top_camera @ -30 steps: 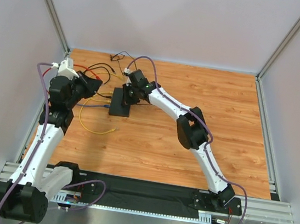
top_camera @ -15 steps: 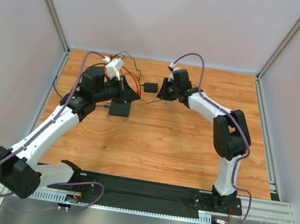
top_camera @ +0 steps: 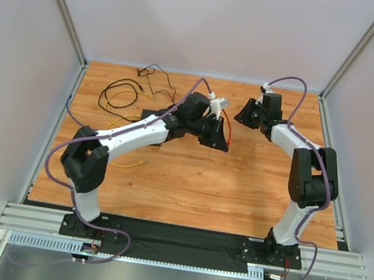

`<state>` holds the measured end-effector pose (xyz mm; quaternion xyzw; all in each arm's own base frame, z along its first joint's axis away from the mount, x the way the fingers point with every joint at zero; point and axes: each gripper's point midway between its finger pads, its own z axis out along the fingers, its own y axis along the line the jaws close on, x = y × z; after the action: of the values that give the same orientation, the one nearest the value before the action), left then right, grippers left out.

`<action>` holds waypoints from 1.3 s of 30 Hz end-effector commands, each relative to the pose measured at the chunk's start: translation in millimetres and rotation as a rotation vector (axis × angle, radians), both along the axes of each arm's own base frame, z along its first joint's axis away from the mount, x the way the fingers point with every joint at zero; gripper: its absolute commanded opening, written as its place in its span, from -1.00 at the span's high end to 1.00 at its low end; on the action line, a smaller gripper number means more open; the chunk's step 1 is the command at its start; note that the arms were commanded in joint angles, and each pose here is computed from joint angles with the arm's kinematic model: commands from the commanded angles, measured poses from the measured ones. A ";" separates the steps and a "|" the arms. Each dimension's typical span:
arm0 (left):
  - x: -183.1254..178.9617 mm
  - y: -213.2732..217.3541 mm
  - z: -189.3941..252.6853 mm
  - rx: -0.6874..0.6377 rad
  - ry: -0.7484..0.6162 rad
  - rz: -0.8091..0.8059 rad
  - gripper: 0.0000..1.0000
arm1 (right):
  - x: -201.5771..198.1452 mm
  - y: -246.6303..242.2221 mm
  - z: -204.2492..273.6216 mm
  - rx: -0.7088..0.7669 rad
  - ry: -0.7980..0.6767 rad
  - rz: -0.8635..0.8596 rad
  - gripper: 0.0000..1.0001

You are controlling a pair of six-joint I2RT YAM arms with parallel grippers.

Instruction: Pull the plug from the switch port

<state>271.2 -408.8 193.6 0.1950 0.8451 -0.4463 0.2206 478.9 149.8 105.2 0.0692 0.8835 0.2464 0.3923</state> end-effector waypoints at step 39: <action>85.4 290.5 -6.1 -0.171 -0.001 0.923 -0.14 | -29.9 252.3 30.5 -0.241 -0.114 0.417 0.24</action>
<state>343.7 -123.4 174.1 -0.1934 0.8298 -0.3533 0.3864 449.9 383.6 142.0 -0.1408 0.8768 0.2410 0.3914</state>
